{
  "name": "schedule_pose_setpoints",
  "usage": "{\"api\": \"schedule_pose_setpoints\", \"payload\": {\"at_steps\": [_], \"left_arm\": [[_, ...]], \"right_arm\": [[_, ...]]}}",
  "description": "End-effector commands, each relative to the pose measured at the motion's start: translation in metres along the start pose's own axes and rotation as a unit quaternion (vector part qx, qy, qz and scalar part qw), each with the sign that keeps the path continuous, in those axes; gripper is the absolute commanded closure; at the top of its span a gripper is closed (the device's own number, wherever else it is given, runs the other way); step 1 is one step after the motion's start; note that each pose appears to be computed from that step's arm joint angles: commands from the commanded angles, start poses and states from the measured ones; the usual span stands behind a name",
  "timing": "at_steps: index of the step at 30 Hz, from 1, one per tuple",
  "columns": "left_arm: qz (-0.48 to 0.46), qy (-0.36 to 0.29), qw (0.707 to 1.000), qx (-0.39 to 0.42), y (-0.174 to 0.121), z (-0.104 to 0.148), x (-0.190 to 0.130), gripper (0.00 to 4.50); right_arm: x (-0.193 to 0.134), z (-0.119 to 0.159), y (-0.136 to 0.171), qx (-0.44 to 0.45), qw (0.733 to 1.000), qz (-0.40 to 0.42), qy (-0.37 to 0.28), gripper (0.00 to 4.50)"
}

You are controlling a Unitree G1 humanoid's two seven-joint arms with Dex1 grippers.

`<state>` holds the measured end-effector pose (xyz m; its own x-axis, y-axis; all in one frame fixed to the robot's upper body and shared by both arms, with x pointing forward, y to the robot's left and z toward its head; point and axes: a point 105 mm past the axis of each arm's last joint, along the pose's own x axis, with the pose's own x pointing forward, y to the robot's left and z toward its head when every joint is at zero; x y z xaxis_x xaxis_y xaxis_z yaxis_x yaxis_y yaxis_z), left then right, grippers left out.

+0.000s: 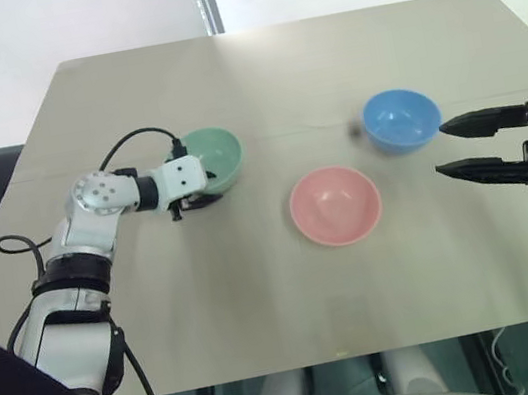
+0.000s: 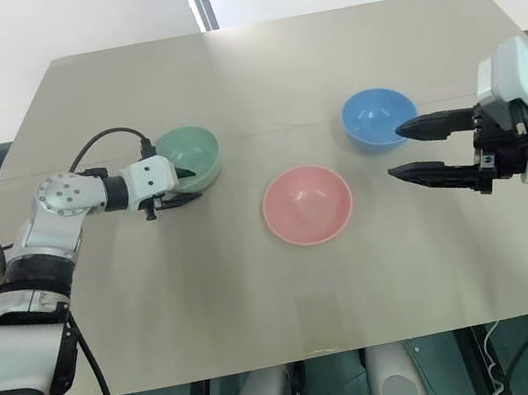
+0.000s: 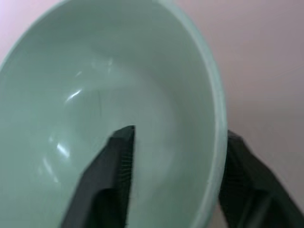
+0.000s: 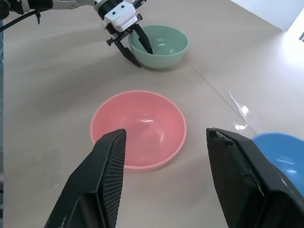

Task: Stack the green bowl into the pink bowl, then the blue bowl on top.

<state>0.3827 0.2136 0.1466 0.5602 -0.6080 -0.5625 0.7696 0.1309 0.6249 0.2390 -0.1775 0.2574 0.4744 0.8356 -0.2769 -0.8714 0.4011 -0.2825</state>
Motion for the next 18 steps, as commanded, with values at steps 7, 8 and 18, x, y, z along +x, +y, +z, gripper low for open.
{"api": "schedule_pose_setpoints", "payload": {"at_steps": [7,8,18], "left_arm": [[-0.019,-0.022,0.998,0.061,0.006,0.016,-0.007,4.47],[-0.019,-0.021,0.997,0.069,0.007,0.018,-0.008,4.47],[-0.044,-0.151,0.966,0.206,0.022,0.097,-0.021,4.47]], "right_arm": [[-0.006,0.009,0.000,-0.030,0.999,-0.009,-0.005,1.53],[-0.006,0.009,0.000,-0.031,0.999,-0.009,-0.004,1.53],[-0.007,0.005,-0.002,-0.035,0.999,-0.017,0.003,1.53]]}}
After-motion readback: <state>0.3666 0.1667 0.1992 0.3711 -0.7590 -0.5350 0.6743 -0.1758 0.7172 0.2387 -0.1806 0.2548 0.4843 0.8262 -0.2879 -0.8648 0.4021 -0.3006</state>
